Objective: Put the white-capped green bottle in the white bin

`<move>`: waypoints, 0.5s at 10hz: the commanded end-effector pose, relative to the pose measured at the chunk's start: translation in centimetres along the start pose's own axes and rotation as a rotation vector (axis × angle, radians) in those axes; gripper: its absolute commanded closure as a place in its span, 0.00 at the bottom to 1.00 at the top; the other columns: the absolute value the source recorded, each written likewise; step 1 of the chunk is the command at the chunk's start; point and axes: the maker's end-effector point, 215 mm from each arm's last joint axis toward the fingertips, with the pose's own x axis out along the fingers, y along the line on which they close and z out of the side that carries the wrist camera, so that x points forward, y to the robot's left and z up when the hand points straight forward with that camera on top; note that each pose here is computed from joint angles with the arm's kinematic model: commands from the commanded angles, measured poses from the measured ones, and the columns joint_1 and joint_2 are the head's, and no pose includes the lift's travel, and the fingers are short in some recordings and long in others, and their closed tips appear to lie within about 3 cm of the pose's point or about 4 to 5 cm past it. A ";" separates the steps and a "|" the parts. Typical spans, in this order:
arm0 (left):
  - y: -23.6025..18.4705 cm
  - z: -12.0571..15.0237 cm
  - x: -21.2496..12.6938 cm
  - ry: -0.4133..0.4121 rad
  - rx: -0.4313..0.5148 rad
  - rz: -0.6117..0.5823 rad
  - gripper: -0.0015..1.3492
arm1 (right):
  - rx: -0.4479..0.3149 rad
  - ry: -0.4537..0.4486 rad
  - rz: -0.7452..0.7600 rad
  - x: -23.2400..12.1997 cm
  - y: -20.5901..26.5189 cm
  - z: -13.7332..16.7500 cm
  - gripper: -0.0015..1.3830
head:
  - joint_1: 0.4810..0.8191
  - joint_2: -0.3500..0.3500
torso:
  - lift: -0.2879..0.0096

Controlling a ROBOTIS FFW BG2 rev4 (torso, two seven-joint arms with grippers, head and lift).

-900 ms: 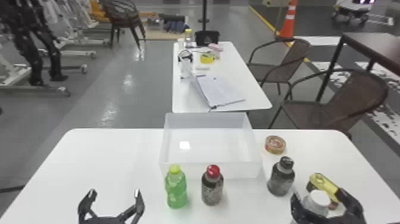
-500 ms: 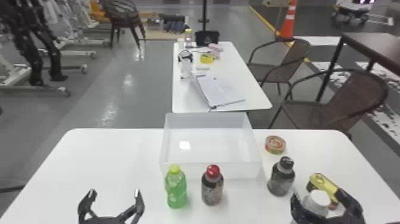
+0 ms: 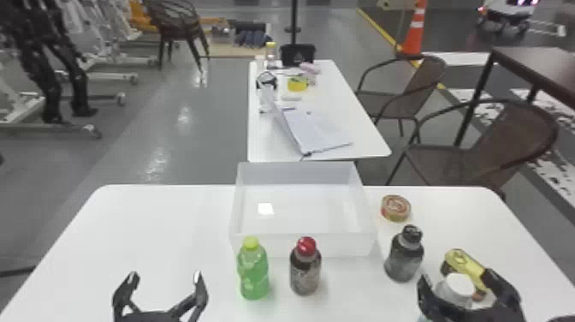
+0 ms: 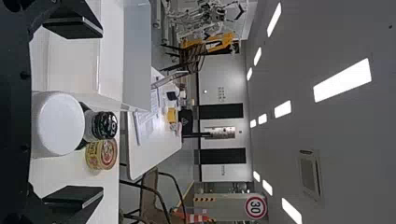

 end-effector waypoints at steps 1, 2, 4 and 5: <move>-0.2 -0.2 0.0 0.007 -0.010 0.001 0.12 | 0.009 0.009 0.004 0.2 -0.1 -0.5 0.08 | 0.20 0.50 | 0.63; -0.3 -0.3 0.1 0.010 -0.017 0.001 0.12 | 0.011 0.026 0.016 0.3 0.1 -1.2 0.08 | 0.20 0.50 | 0.63; -0.4 -0.5 0.1 0.015 -0.020 -0.001 0.12 | 0.043 0.070 0.018 0.1 -0.6 -3.4 0.08 | 0.20 0.50 | 0.63; -0.4 -0.5 0.1 0.017 -0.021 0.000 0.12 | 0.066 0.098 0.016 0.1 -0.8 -4.6 0.08 | 0.20 0.50 | 0.63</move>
